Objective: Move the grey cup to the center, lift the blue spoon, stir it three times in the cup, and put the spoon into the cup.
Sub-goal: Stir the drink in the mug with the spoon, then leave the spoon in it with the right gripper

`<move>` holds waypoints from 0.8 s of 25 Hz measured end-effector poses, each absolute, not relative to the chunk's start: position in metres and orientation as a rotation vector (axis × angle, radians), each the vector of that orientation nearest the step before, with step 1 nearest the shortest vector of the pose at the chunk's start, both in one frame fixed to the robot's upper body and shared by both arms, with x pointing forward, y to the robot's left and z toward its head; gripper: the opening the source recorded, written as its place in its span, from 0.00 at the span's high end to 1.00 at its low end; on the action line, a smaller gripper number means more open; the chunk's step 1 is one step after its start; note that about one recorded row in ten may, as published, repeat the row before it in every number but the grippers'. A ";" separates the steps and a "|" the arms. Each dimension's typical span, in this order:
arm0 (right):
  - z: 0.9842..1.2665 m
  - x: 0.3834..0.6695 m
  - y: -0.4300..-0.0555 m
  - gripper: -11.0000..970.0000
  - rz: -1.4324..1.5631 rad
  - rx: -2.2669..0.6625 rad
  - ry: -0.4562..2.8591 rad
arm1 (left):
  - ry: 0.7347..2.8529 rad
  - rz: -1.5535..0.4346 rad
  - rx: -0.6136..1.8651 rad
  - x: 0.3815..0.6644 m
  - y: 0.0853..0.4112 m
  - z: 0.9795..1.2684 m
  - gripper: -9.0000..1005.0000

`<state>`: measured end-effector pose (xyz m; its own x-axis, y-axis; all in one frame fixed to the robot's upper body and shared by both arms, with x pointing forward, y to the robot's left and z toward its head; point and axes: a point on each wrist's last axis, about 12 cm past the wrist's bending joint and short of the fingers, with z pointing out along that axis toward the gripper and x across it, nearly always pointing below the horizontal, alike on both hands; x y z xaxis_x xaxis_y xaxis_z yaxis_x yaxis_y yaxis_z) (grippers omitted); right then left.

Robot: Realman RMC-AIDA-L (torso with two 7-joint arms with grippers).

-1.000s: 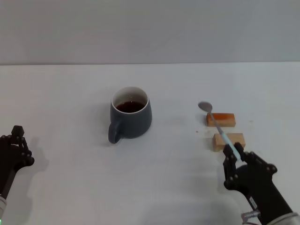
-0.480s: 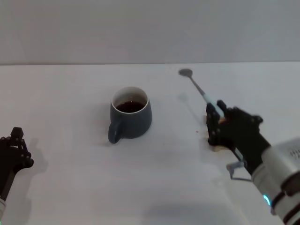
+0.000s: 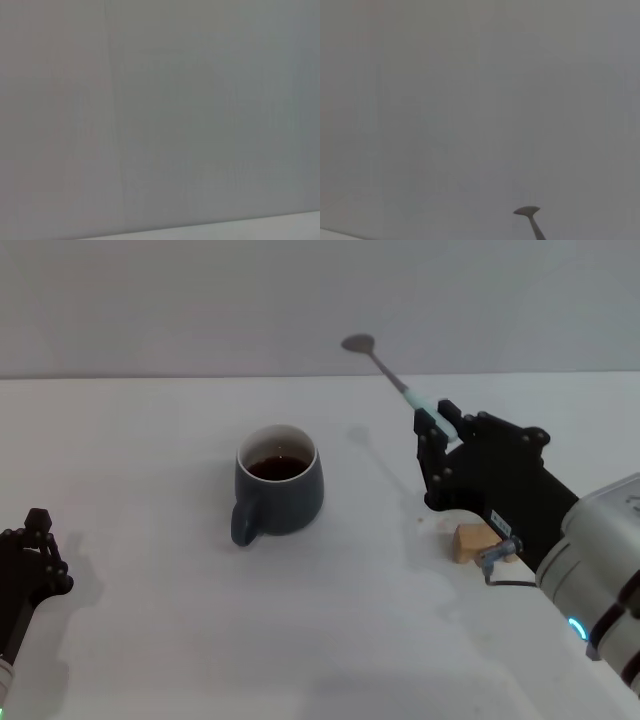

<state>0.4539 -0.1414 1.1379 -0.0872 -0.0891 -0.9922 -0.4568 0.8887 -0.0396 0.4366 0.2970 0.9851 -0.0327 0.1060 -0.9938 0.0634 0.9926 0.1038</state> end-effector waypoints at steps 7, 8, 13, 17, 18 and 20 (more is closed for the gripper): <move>1.133 0.453 -0.123 0.82 0.142 -0.529 1.533 | 1.606 0.034 0.134 0.438 0.297 0.985 0.99; 1.132 0.453 -0.120 0.82 0.108 -0.537 1.506 | 1.606 0.034 0.134 0.438 0.297 0.985 0.99; 1.132 0.451 -0.103 0.82 0.050 -0.543 1.328 | 1.608 0.035 0.135 0.438 0.297 0.985 0.99; 1.128 0.452 -0.097 0.82 0.089 -0.538 1.175 | 1.607 0.033 0.134 0.438 0.297 0.985 0.99; 1.126 0.450 -0.096 0.82 0.099 -0.544 1.136 | 1.607 0.032 0.134 0.438 0.296 0.985 0.99; 1.126 0.445 -0.096 0.82 0.140 -0.540 1.039 | 1.607 0.032 0.134 0.438 0.296 0.985 0.99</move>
<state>0.4453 -0.0964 1.1256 0.5109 -0.1402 -0.8481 -0.3592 0.8615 -0.3588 0.4383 0.2962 0.9851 -0.0346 0.1057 -0.9938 0.0665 0.9924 0.1033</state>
